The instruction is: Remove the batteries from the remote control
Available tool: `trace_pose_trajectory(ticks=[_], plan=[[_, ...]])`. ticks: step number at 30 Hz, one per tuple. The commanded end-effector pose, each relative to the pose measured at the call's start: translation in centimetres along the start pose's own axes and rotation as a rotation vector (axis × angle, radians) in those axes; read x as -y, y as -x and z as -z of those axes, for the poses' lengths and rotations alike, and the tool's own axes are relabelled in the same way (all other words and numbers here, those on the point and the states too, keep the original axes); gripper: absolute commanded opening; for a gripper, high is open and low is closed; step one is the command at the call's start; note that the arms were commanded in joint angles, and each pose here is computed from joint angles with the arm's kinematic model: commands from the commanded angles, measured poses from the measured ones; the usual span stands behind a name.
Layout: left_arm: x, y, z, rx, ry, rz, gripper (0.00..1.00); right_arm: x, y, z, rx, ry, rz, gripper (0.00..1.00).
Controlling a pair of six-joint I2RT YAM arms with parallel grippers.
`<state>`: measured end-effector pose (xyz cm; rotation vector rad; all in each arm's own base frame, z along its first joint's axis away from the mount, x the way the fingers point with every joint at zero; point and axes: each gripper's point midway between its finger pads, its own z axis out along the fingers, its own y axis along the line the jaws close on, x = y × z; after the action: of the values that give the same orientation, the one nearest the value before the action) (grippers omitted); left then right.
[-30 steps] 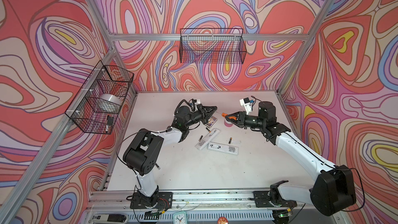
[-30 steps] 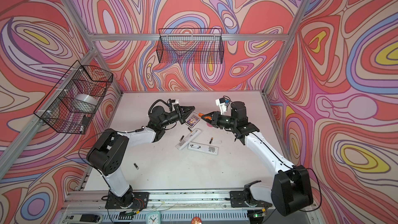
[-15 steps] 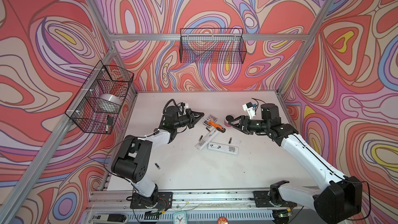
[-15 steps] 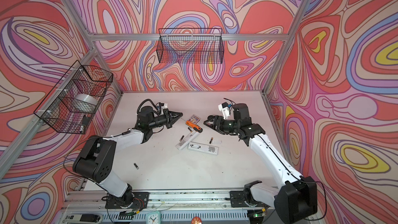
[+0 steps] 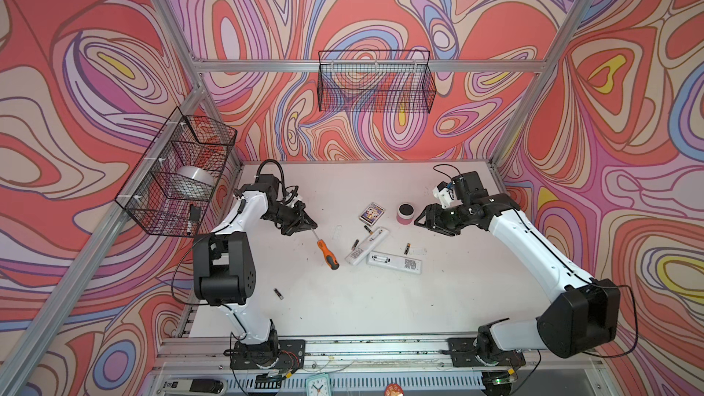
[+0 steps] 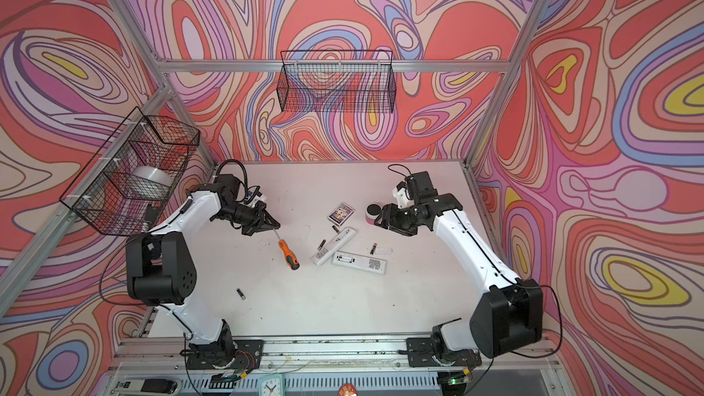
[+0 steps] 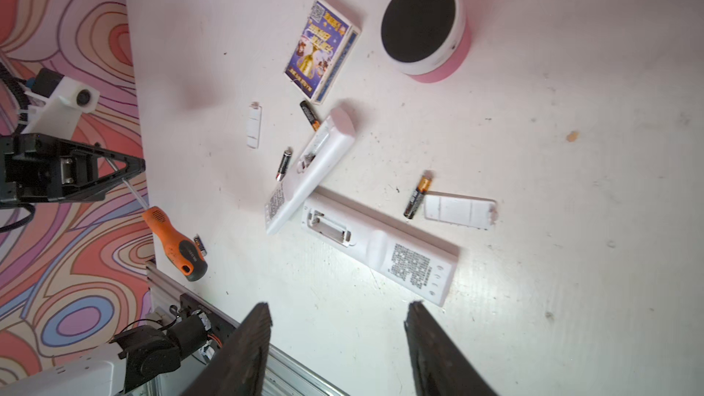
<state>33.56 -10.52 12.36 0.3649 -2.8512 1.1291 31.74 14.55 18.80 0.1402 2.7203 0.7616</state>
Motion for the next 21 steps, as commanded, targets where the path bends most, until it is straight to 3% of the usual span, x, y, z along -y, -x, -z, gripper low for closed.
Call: trace_pose_trajectory(ticks=[1,7,17,21], plan=[[-3.6,-3.7,-0.4,-0.217,0.165,-0.023,0.00,2.0,0.6,0.1,-0.011,-0.104,0.000,0.84],[-5.1,-0.9,-2.0,-0.224,0.211,-0.006,0.00,4.5,2.5,0.2,0.029,-0.159,-0.069,0.85],[-6.3,1.4,-4.0,-0.217,0.216,0.016,0.02,4.0,3.6,0.5,0.066,-0.124,-0.080,0.85],[-6.9,1.5,-4.8,-0.222,0.216,0.024,0.10,3.9,3.7,0.4,0.067,-0.115,-0.087,0.85]])
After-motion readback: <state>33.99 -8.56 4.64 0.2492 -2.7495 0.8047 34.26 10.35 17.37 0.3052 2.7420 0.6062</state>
